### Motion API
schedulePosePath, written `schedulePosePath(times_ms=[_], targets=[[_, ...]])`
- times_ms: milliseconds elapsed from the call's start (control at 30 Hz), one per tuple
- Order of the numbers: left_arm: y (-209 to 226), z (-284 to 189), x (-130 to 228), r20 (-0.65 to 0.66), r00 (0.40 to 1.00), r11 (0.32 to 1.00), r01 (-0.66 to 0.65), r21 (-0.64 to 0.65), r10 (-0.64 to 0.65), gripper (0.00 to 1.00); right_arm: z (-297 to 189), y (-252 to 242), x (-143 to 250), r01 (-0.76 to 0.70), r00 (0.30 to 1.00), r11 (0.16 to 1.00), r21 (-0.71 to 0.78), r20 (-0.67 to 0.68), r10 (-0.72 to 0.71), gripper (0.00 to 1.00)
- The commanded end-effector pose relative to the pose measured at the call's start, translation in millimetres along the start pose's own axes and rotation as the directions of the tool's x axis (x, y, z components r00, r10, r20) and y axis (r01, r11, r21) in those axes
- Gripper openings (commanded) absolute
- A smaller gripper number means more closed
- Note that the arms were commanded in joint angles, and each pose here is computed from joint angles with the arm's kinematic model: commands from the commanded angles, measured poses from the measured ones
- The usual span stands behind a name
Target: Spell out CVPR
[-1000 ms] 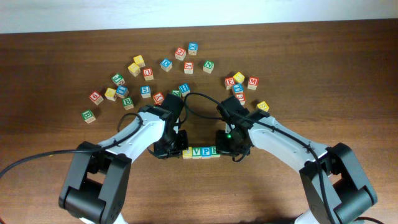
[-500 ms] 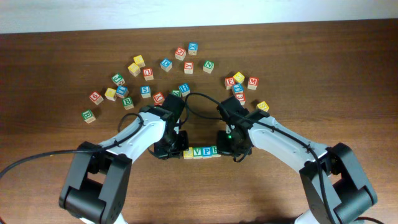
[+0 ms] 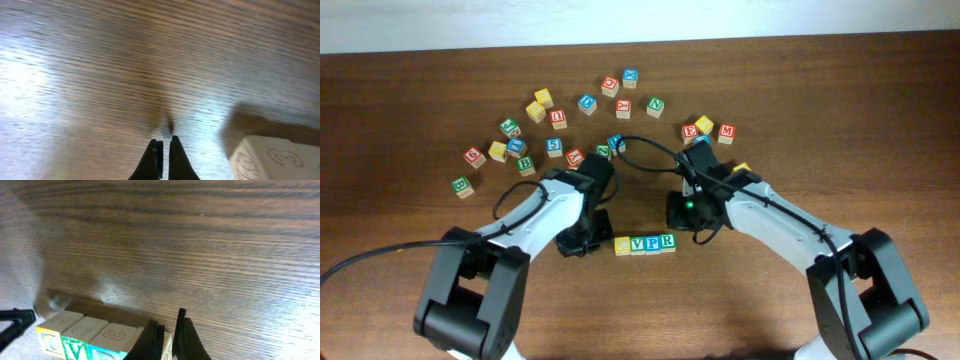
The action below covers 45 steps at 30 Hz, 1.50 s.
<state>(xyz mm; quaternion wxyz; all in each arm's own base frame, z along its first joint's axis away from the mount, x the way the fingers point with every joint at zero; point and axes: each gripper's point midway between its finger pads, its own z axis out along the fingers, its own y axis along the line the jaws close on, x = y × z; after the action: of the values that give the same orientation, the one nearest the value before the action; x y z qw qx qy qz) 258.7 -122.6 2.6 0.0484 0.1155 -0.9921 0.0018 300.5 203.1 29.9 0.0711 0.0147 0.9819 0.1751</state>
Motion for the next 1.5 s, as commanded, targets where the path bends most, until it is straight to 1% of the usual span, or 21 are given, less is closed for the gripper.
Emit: schedulePosePath(times_ms=[0,200,300,467,1233,1267,1367,1467], targets=[[8.8,-5.2,-4.7,0.015,0.999,0.999,0.048,-0.004,-0.048,0.0,-0.9,8.5,3.4,0.024,1.0,1.0,-0.015,-0.017,-0.024,0.05],[9.1,-5.2,-5.0,0.015,0.999,0.999,0.049,-0.004,-0.049,0.0,2.0,15.6,18.6,0.055,0.997,0.998,-0.006,-0.053,-0.055,0.04],[9.1,-5.2,-4.9,0.015,0.999,0.999,0.049,-0.004,-0.049,0.0,2.3,7.0,16.8,0.054,0.998,0.998,0.04,-0.04,-0.052,0.04],[9.1,-5.2,-4.9,0.015,0.999,0.999,0.049,-0.004,-0.049,0.0,2.4,5.7,18.1,0.052,0.998,0.998,0.045,-0.045,-0.05,0.05],[9.1,-5.2,-4.9,0.015,0.999,0.999,0.049,-0.004,-0.049,0.0,2.5,15.2,19.9,0.053,0.997,0.999,-0.007,-0.059,-0.054,0.05],[9.1,-5.2,-4.9,0.015,0.999,0.999,0.049,-0.004,-0.049,0.0,2.5,14.4,19.8,0.052,0.997,0.999,-0.003,-0.058,-0.052,0.04],[9.1,-5.2,-4.9,0.015,0.999,0.999,0.049,-0.004,-0.049,0.0,1.9,-0.5,13.9,-0.019,1.0,0.997,0.078,-0.021,0.021,0.05],[9.1,-5.2,-4.9,0.015,0.999,0.999,0.049,-0.004,-0.049,0.0,1.9,-1.7,13.1,-0.019,1.0,0.996,0.086,-0.016,0.02,0.05]])
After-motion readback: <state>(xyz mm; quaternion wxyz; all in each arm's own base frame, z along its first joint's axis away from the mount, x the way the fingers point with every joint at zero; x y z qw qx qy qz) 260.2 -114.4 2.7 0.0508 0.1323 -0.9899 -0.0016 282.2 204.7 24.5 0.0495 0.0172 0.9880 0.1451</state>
